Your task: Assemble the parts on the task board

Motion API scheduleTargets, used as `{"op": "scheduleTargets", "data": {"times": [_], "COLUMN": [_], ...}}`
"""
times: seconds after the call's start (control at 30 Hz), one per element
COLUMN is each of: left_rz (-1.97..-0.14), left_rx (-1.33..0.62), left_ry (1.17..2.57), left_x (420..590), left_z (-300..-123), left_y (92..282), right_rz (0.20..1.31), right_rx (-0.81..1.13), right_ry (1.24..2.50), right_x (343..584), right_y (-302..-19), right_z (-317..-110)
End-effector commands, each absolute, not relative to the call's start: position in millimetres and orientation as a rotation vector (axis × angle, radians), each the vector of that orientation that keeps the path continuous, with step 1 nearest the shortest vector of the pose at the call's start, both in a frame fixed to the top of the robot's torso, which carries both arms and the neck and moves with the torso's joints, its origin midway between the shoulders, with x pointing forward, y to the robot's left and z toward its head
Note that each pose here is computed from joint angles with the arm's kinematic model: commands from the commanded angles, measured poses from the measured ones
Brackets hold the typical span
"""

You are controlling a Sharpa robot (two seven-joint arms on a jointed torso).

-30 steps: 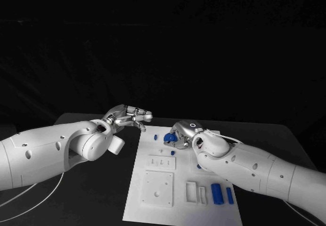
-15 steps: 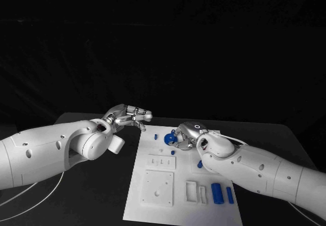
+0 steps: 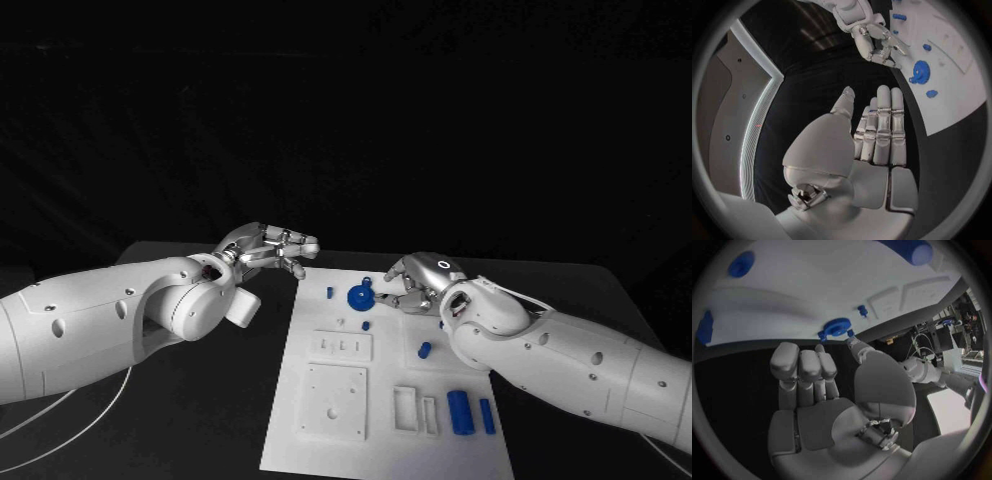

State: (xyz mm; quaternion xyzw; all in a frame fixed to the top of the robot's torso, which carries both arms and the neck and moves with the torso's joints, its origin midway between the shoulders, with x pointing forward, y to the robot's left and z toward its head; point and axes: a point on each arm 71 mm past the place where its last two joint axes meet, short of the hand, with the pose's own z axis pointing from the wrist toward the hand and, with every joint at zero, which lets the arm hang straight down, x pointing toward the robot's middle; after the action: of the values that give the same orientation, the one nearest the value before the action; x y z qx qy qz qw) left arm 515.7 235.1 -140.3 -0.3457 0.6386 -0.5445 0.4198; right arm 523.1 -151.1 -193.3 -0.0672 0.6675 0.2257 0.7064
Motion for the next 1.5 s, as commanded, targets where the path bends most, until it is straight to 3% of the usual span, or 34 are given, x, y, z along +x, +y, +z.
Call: {"op": "scheduleTargets", "data": {"times": [0.03,0.3,0.6,1.1,1.5], "left_rz": [-1.378,-1.365,-1.359,-1.355,-1.352], "left_rx": [-0.855,-0.852,-0.840,-0.845,-0.847], "left_ry": [1.598,1.590,1.598,1.608,1.608], "left_x": [516.2,518.7,519.5,520.5,521.1], "left_z": [-139.2,-139.2,-141.5,-146.7,-147.3], "left_y": [235.7,242.4,245.1,246.2,247.5], "right_rz": [0.645,0.821,0.795,0.690,0.685], "right_rx": [-0.058,0.081,0.151,0.166,0.178], "right_ry": [1.430,1.485,1.554,1.679,1.712], "right_x": [522,528,538,542,542], "right_y": [-167,-233,-285,-314,-312], "right_z": [-181,-163,-170,-211,-228]}}
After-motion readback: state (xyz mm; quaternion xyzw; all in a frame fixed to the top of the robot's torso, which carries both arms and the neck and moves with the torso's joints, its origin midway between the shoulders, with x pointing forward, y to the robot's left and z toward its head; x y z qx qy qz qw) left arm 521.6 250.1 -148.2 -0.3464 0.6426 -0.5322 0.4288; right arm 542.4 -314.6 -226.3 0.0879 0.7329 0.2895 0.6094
